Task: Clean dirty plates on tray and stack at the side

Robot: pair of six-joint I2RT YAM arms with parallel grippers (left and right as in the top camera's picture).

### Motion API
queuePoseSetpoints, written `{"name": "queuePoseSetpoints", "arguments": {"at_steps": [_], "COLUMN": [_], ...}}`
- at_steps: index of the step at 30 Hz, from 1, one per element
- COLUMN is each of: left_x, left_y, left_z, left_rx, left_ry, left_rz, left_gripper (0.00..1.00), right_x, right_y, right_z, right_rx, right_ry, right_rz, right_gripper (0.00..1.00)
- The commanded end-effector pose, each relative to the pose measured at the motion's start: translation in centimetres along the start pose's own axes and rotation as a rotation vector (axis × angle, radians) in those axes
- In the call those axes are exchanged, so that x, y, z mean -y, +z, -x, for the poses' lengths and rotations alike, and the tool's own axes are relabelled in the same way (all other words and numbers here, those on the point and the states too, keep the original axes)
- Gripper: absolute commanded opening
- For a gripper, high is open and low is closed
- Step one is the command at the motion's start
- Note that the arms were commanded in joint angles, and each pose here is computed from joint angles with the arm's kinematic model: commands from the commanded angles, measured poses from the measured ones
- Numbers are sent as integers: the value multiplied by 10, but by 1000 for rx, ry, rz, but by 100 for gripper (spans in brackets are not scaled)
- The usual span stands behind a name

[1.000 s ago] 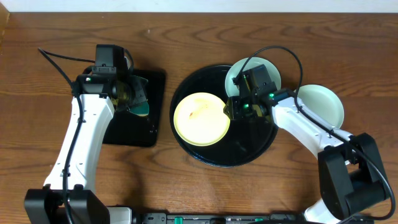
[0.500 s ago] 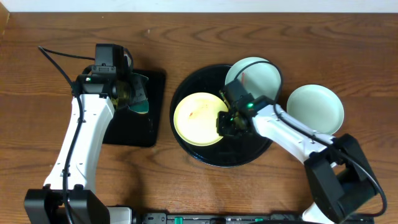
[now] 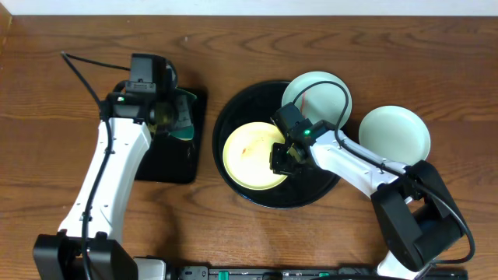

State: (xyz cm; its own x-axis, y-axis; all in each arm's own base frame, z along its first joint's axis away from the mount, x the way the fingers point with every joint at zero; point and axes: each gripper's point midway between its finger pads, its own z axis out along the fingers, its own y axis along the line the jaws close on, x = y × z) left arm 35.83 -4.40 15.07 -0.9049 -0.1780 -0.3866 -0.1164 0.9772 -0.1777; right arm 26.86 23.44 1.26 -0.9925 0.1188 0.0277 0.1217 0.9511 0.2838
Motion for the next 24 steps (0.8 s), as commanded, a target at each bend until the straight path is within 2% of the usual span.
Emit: {"name": "queuePoseSetpoints", "arguments": {"at_steps": [1,5,11,24], "left_x": [4,4,14,53], "left_y": [0,0,1,10], "left_z": [1,1,-2,-11], "left_rx": [7,6,2,-2], "left_ry": [28,49,173,308], "left_rz": [-13,-13,-28,-75], "left_gripper": [8,7,7,8], "right_x": [-6,-6,8,26], "right_y": [-12,-29,-34,-9], "right_z": [9,12,-2,-21], "right_rx": [3,-19,-86,-112], "right_ry": [-31,-56,-42,-31], "right_rz": [5,-17,-72,-132], "right_gripper": [28,28,29,27]}}
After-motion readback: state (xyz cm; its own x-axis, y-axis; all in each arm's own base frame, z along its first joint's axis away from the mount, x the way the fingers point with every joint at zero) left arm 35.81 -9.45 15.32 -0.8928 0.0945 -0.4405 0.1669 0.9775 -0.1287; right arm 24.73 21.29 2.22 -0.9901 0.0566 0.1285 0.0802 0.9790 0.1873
